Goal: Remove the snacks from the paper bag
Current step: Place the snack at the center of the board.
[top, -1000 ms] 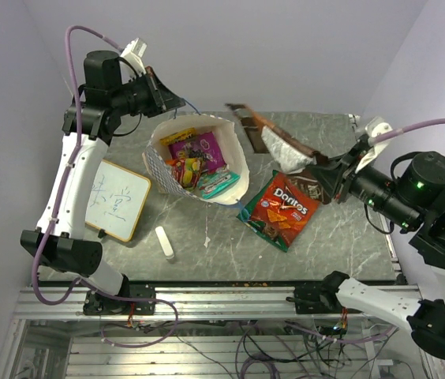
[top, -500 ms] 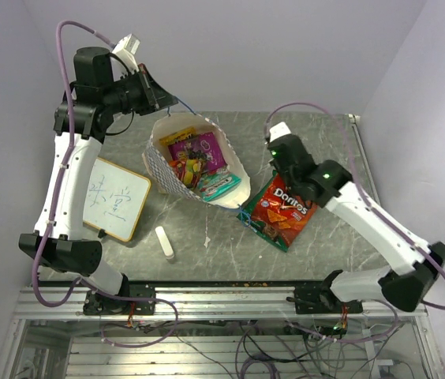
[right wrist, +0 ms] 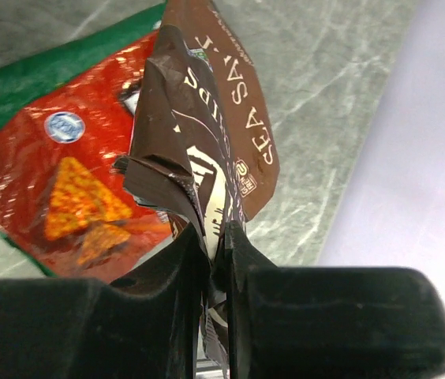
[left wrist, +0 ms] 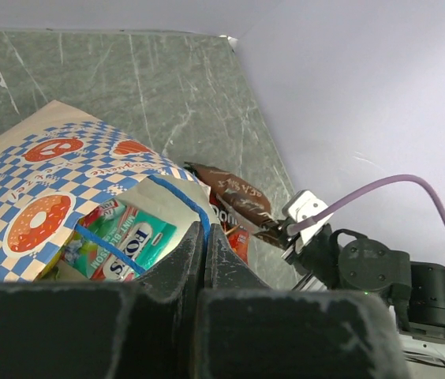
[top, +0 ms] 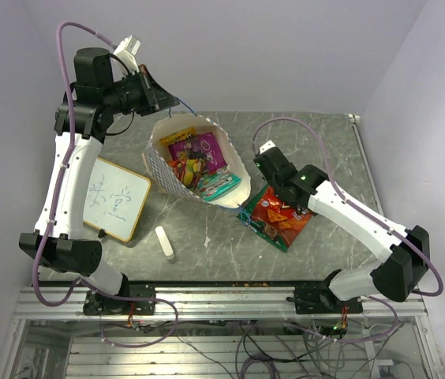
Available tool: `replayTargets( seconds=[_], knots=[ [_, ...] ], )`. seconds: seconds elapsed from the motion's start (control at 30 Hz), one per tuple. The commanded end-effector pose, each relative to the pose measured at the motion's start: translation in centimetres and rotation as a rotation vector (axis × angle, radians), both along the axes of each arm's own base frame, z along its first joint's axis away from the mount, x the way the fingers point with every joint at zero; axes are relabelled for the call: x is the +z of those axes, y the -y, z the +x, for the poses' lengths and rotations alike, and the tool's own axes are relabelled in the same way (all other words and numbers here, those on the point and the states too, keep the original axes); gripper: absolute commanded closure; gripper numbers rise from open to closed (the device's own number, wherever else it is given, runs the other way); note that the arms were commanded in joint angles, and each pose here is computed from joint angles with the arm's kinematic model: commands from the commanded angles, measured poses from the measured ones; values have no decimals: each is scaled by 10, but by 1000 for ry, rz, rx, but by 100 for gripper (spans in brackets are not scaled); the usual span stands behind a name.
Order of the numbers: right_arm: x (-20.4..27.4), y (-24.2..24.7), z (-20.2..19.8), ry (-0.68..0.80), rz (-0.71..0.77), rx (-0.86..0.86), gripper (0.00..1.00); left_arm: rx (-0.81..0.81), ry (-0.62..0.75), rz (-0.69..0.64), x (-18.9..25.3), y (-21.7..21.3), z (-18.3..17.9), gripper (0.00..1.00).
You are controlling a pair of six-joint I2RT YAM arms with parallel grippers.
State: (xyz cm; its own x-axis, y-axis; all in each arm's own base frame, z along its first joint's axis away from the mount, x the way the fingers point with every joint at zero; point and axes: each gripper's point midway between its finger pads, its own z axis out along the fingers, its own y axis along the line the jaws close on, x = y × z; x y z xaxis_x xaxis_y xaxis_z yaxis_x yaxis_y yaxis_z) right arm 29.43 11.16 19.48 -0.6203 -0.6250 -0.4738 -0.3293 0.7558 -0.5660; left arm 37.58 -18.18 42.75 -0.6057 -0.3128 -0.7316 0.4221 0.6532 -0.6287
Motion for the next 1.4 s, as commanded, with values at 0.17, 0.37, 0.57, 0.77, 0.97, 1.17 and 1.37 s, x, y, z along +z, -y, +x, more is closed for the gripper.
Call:
replayTargets(
  seconds=[0.17,0.37,0.57,0.77,0.97,1.17,1.37],
  knots=[
    [-48,-42,-19,-137,211,-44,100,-38,54,-32,17,2,-6,93],
    [-74,-38,-20,-133,207,-87,100,-43,47,-30,14,2,-11,93],
    [-86,-27,-17,-114,133,-100,100,-51,38,-30,12,4,-16,93],
    [-97,-57,-30,-223,296,-86,76,-62,39,-30,12,6,-22,93],
    [-107,-81,-58,-302,540,-110,29,-59,46,-30,14,5,-27,93],
    [-79,-88,-57,-265,652,-86,9,-59,38,-45,14,5,-33,93],
    [-37,-66,-48,-159,650,-115,5,-65,12,-134,15,10,-46,93]
  ],
)
